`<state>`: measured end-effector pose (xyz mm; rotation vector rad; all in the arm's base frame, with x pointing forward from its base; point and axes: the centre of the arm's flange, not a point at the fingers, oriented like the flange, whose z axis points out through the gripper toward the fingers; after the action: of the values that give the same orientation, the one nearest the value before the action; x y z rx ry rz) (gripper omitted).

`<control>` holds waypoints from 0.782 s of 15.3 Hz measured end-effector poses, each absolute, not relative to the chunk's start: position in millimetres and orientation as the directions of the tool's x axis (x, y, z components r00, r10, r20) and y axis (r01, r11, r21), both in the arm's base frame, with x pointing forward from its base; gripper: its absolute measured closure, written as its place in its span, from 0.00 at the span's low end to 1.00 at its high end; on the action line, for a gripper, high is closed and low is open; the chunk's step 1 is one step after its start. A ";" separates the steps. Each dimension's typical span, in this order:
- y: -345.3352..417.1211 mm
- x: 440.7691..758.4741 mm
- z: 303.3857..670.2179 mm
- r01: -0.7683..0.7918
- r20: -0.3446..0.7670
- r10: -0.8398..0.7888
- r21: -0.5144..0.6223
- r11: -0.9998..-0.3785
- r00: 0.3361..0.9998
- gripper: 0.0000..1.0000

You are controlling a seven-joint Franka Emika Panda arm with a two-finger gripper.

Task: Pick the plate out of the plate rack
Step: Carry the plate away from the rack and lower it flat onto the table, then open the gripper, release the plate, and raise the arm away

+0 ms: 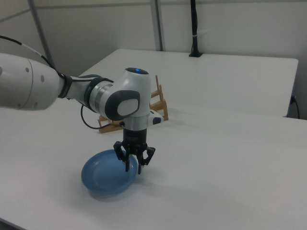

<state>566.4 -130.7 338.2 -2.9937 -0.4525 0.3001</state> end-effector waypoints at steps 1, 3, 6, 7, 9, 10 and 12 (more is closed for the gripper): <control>-134.0 567.6 342.4 0.277 -0.171 0.295 -0.122 -0.953 0.940 0.48; -140.0 574.9 364.2 0.241 -0.135 0.252 -0.095 -0.966 0.958 0.26; -135.2 583.4 432.1 0.085 -0.047 0.087 -0.040 -0.996 0.995 0.00; -128.1 581.8 460.1 0.022 -0.026 0.023 -0.032 -0.999 0.999 0.00; -106.2 572.5 514.5 -0.104 -0.004 -0.104 -0.028 -0.994 0.995 0.00; -93.2 566.5 536.5 -0.156 0.000 -0.156 -0.028 -0.987 0.988 0.00; -68.0 556.5 568.9 -0.230 0.012 -0.230 -0.031 -0.973 0.973 0.00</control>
<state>556.5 -68.0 568.9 -3.0913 0.3603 -0.0247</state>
